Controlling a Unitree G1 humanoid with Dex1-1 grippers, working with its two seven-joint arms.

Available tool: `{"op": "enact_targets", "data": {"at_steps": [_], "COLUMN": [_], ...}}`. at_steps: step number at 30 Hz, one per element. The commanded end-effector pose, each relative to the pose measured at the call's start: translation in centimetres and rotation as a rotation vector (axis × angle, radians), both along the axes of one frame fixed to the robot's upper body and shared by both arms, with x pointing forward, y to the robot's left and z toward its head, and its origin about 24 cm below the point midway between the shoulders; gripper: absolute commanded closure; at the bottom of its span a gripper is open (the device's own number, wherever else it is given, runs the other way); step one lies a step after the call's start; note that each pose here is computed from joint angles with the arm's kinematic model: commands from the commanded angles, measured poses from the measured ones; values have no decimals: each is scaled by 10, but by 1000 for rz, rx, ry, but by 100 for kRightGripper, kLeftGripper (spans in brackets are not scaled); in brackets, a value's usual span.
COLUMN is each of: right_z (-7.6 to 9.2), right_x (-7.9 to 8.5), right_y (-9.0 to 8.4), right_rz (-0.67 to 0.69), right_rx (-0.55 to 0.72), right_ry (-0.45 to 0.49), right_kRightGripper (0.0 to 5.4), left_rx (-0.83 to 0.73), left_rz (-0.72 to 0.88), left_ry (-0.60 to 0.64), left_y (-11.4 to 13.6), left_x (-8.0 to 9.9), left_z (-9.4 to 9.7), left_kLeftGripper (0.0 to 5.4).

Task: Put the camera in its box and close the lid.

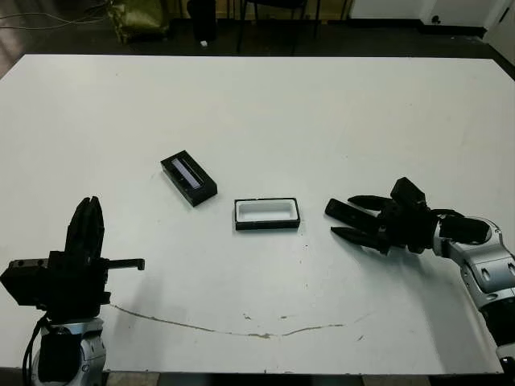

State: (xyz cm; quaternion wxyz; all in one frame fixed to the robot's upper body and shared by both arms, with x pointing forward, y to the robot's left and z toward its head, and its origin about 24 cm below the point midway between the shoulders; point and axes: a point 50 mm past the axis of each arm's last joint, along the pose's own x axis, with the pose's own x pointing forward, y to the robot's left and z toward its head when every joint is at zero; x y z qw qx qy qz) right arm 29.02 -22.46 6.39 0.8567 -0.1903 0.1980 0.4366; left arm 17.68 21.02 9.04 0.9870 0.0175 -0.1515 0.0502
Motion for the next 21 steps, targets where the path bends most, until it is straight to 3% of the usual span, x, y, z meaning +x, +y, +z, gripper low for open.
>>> {"op": "enact_targets", "data": {"at_steps": [1,9,21], "right_z": [-35,-42,-37], "right_x": [-19,-17,-14], "right_y": [-13,-16,-18], "right_rz": [-84,-63,-70], "right_rx": [-49,93,132], "right_ry": [203,260,231], "right_kRightGripper": [207,211,457], "left_rx": [11,9,13], "left_rz": [1,-2,-6], "left_ry": [31,32,28], "left_y": [3,3,3], "left_x": [-1,-1,0], "left_z": [-5,-5,-5], "left_kLeftGripper": [540,540,540]}}
